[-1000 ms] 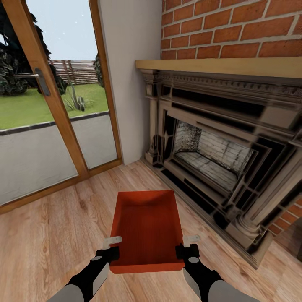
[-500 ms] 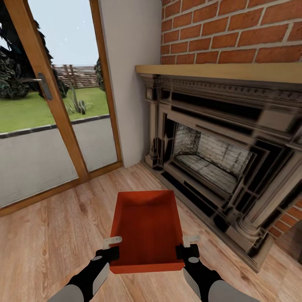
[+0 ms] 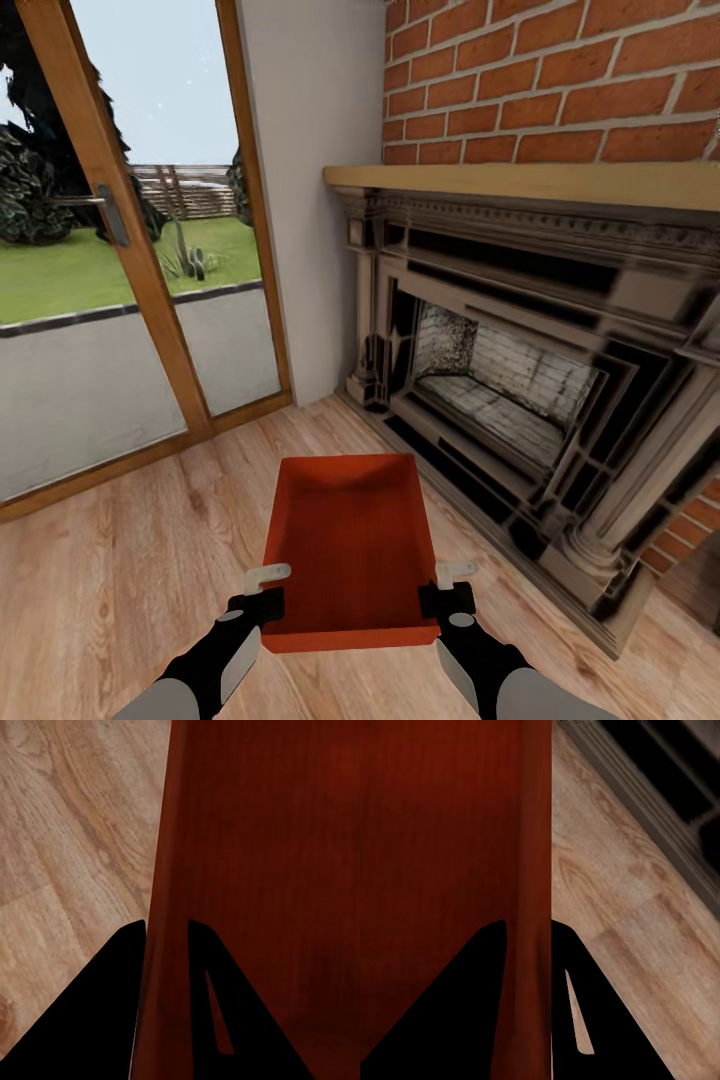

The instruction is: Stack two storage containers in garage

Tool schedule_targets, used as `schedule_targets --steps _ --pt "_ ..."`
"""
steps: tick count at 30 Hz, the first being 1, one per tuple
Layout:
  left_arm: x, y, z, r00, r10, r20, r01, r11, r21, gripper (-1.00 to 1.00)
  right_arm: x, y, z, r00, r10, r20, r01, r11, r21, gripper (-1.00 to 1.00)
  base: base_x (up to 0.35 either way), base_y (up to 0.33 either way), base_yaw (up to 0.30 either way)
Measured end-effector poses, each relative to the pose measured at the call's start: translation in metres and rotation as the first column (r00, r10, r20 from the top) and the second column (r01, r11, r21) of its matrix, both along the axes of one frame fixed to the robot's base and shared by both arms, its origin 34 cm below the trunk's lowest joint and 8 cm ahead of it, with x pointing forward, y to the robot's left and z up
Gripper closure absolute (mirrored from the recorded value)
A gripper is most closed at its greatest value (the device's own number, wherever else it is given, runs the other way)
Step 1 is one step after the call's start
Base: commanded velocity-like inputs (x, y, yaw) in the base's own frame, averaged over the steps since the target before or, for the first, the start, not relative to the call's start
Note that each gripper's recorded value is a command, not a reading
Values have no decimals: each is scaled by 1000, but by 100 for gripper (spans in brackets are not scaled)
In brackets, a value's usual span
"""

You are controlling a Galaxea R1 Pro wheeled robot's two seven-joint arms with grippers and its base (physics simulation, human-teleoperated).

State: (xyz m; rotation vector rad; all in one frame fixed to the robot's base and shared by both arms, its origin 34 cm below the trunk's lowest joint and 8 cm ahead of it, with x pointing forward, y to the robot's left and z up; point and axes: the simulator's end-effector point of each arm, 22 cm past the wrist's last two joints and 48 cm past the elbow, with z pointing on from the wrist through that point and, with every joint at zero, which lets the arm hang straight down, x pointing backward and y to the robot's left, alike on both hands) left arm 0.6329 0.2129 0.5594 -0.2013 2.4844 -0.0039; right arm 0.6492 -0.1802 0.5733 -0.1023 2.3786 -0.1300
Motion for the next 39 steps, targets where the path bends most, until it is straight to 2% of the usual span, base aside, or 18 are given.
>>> schedule_targets --steps 39 --pt "1 -1 2 1000 0 3 0 1000 0 100 1 -1 2 1000 0 3 0 1000 0 100 0 0 0"
